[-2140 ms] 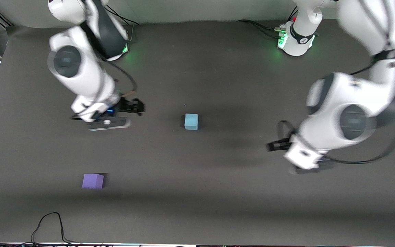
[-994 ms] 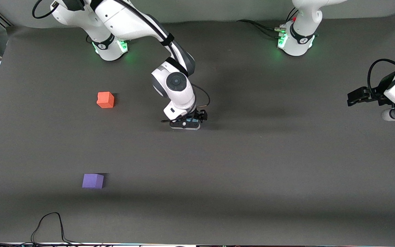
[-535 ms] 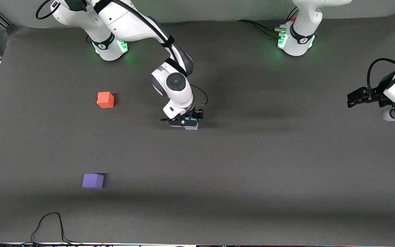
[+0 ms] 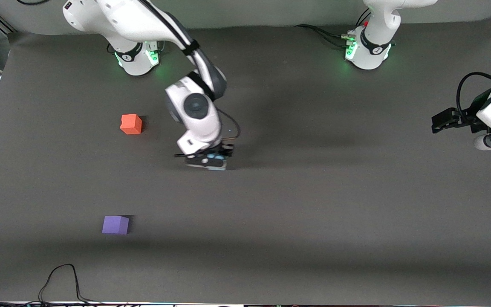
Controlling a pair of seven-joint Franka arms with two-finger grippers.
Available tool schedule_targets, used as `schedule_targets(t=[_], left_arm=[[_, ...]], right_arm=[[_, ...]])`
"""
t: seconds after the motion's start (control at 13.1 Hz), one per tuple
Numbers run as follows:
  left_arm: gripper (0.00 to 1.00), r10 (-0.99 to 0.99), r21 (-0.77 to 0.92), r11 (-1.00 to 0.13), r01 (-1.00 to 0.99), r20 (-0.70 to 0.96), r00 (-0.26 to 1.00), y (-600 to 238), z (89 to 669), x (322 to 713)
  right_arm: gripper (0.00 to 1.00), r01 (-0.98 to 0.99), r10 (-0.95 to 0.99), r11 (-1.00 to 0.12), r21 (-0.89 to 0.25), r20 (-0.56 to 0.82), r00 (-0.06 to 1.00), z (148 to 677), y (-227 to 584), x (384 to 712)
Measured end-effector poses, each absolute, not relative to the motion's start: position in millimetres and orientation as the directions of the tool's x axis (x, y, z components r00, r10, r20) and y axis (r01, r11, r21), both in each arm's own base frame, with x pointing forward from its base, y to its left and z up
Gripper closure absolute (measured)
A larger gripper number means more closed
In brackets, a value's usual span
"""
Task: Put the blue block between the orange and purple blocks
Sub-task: 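Carry the blue block with the right gripper between orange and purple blocks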
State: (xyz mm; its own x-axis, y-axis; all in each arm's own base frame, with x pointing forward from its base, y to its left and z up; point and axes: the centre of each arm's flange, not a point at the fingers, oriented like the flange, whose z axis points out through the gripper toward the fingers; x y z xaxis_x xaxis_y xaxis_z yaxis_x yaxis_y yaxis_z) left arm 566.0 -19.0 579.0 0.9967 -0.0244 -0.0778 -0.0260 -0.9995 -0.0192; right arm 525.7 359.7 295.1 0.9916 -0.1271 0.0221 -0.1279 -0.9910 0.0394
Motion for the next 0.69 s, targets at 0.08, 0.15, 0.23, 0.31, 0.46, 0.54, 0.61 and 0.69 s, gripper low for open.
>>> schedule_targets(t=[0.08,0.15,0.23,0.31,0.46,0.54,0.61,0.69], left_arm=[[0.0,-0.03,-0.018,-0.999,-0.031,-0.078,0.997,-21,579,566],[0.0,-0.037,-0.018,-0.999,-0.039,-0.078,0.996,-25,579,566],[0.0,-0.045,-0.018,-0.999,-0.046,-0.078,0.996,-29,579,566],[0.0,-0.049,-0.018,-0.999,-0.051,-0.078,0.996,-31,579,565],[0.0,-0.046,-0.019,-0.999,-0.048,-0.078,0.996,-30,579,565],[0.0,-0.043,-0.019,-0.999,-0.044,-0.078,0.996,-28,579,566],[0.0,-0.04,-0.018,-0.999,-0.042,-0.078,0.996,-26,579,566],[0.0,-0.039,-0.015,-0.999,-0.04,-0.078,0.996,-26,579,566]], right_arm=[[0.43,-0.125,-0.125,-0.991,0.048,0.01,0.992,324,328,539],[0.43,-0.119,-0.119,-0.992,0.051,0.003,0.993,349,288,552],[0.44,-0.113,-0.113,-0.992,0.05,0.007,0.994,365,243,564],[0.44,-0.113,-0.113,-0.993,0.045,0.011,0.994,372,188,574],[0.44,-0.112,-0.111,-0.994,0.011,0.02,0.994,356,88,573],[0.44,-0.107,-0.107,-0.994,0.002,0.023,0.994,335,53,563],[0.45,-0.101,-0.101,-0.995,0.007,0.024,0.995,310,31,550],[0.45,-0.099,-0.099,-0.995,0.021,0.025,0.995,286,22,537]])
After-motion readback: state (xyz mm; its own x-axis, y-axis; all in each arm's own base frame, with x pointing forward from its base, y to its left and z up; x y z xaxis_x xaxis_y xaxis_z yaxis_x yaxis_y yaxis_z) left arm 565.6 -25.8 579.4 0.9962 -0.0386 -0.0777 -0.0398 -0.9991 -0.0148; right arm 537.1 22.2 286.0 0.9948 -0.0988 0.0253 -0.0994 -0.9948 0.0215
